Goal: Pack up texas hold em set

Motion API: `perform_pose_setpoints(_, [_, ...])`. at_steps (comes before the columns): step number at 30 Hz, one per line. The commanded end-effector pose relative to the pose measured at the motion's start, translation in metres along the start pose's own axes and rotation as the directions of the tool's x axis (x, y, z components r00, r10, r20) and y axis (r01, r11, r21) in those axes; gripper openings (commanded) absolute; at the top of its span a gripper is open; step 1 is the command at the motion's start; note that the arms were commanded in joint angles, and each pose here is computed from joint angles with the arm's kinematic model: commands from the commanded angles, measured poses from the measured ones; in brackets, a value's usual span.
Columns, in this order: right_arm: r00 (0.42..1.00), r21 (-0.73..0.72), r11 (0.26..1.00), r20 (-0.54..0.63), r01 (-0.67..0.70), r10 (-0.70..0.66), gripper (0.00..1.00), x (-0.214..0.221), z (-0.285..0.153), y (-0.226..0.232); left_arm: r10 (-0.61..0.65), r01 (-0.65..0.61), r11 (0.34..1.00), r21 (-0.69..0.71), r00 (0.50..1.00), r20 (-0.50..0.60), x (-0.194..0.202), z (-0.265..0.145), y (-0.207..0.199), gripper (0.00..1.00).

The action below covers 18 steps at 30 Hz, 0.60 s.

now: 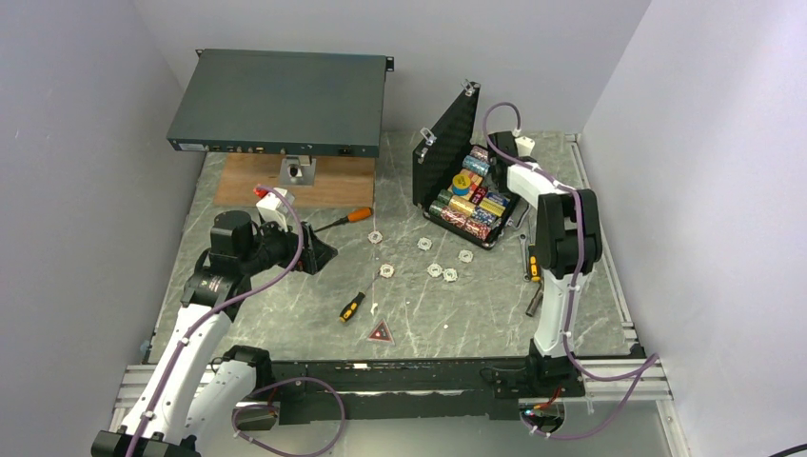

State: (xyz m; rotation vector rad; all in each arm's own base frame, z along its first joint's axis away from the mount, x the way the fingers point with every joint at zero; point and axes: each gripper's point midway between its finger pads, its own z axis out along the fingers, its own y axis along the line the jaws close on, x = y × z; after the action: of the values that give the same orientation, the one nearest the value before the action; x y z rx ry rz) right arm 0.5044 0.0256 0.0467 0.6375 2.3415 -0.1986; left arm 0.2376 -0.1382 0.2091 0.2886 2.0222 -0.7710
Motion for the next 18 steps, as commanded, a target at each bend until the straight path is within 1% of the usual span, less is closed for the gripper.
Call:
perform_pose_setpoints(1, [1.000, -0.048, 0.999, 0.025, 0.004, -0.003, 0.51, -0.019, -0.025, 0.003, 0.052, -0.052, 0.998, 0.018, 0.998, 0.044, -0.013, -0.001, -0.005, 0.99])
perform_pose_setpoints(4, [0.998, -0.055, 0.998, 0.059, 0.042, -0.039, 0.57, -0.043, -0.052, 0.002, 0.051, -0.052, 0.998, 0.020, 0.998, 0.044, -0.014, -0.001, -0.006, 0.99])
perform_pose_setpoints(6, [0.991, -0.071, 0.993, 0.101, 0.095, -0.087, 0.65, -0.056, -0.075, 0.006, 0.049, -0.050, 0.998, 0.024, 0.998, 0.041, -0.013, -0.001, -0.006, 0.99])
perform_pose_setpoints(8, [0.983, -0.095, 0.985, 0.125, 0.146, -0.134, 0.74, -0.055, -0.098, 0.014, 0.046, -0.047, 0.999, 0.028, 0.998, 0.037, -0.013, 0.000, -0.006, 0.99])
perform_pose_setpoints(9, [0.981, -0.122, 0.979, 0.125, 0.162, -0.147, 0.78, -0.048, -0.109, 0.022, 0.044, -0.045, 0.999, 0.025, 0.998, 0.035, -0.012, 0.000, -0.006, 0.99])
perform_pose_setpoints(12, [0.974, -0.244, 0.945, 0.118, 0.219, -0.195, 0.83, -0.004, -0.144, 0.055, 0.038, -0.038, 0.999, 0.001, 0.999, 0.026, -0.011, 0.001, -0.001, 0.99])
perform_pose_setpoints(15, [0.948, -0.332, 0.888, 0.111, 0.317, -0.297, 0.87, 0.062, -0.175, 0.086, 0.022, -0.022, 0.999, -0.034, 1.000, 0.002, -0.006, 0.004, 0.007, 0.99])
perform_pose_setpoints(18, [0.927, -0.379, 0.848, 0.094, 0.370, -0.363, 0.88, 0.120, -0.204, 0.096, -0.004, 0.001, 0.998, -0.063, 0.999, -0.035, 0.000, 0.008, 0.015, 0.99])
